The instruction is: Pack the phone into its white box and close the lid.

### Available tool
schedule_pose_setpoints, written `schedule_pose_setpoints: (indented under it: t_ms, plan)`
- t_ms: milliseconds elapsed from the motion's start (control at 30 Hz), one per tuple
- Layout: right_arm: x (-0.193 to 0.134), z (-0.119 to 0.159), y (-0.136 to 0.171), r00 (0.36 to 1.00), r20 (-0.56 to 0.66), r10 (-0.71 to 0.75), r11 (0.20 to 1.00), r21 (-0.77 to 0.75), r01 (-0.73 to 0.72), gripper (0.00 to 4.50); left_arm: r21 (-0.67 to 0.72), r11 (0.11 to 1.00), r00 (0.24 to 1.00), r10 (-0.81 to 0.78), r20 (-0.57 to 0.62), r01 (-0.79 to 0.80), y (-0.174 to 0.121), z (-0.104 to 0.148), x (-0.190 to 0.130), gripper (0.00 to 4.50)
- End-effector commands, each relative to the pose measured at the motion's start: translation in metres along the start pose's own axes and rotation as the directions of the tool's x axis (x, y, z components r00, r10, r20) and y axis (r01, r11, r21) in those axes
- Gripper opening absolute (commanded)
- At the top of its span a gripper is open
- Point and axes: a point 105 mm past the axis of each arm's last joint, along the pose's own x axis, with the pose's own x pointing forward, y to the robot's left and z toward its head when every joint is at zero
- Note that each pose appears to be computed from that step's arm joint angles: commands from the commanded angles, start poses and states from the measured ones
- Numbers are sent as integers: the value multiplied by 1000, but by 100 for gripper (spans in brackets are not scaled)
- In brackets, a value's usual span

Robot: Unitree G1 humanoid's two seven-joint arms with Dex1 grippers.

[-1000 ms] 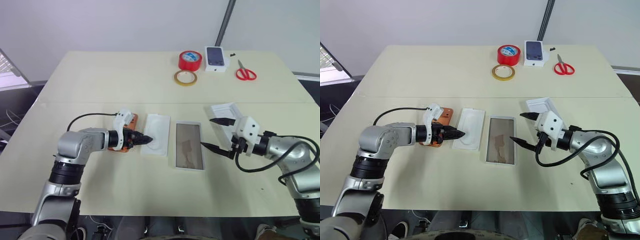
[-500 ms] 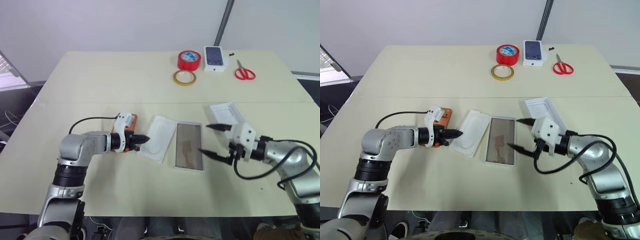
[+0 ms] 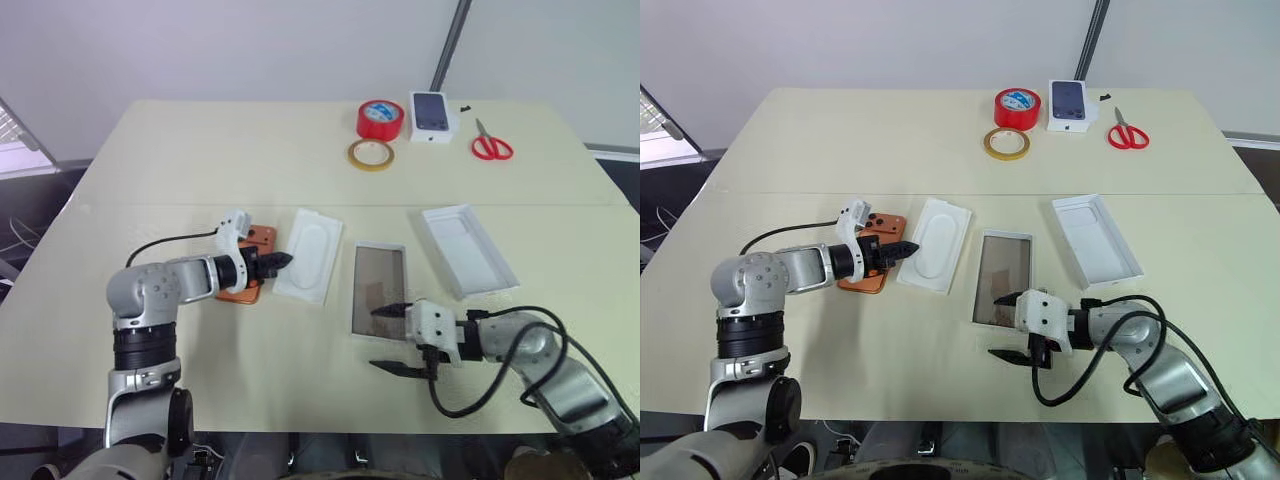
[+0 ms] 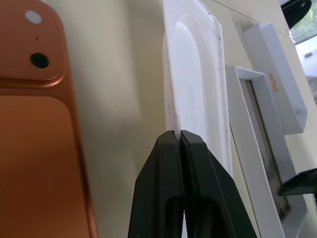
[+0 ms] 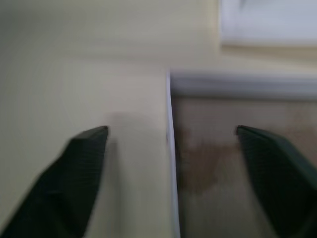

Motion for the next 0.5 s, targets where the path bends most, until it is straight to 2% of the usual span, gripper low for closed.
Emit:
schedule_pose_setpoints:
  t_ms: [33, 167, 200, 400, 500]
  plan:
    - [-4, -1, -9, 1000, -27, -16, 999, -38, 14, 226, -6, 1000, 999, -3, 53, 3, -3, 8, -5, 0]
    - [-1, 11, -17, 999, 23, -32, 998, -52, 33, 20, -85, 996, 990, -16, 141, 28, -4, 22, -6, 0]
    - [1, 13, -19, 999, 27, -33, 998, -57, 35, 4, -106, 994, 987, -20, 159, 37, -6, 26, -6, 0]
    - [16, 9, -34, 999, 3, -47, 987, -152, 47, 4, -193, 974, 970, -73, 232, 120, -19, 47, -7, 0]
    - [25, 15, -45, 998, 28, -63, 980, -185, 67, 4, -198, 972, 972, -81, 222, 126, -24, 48, -4, 0]
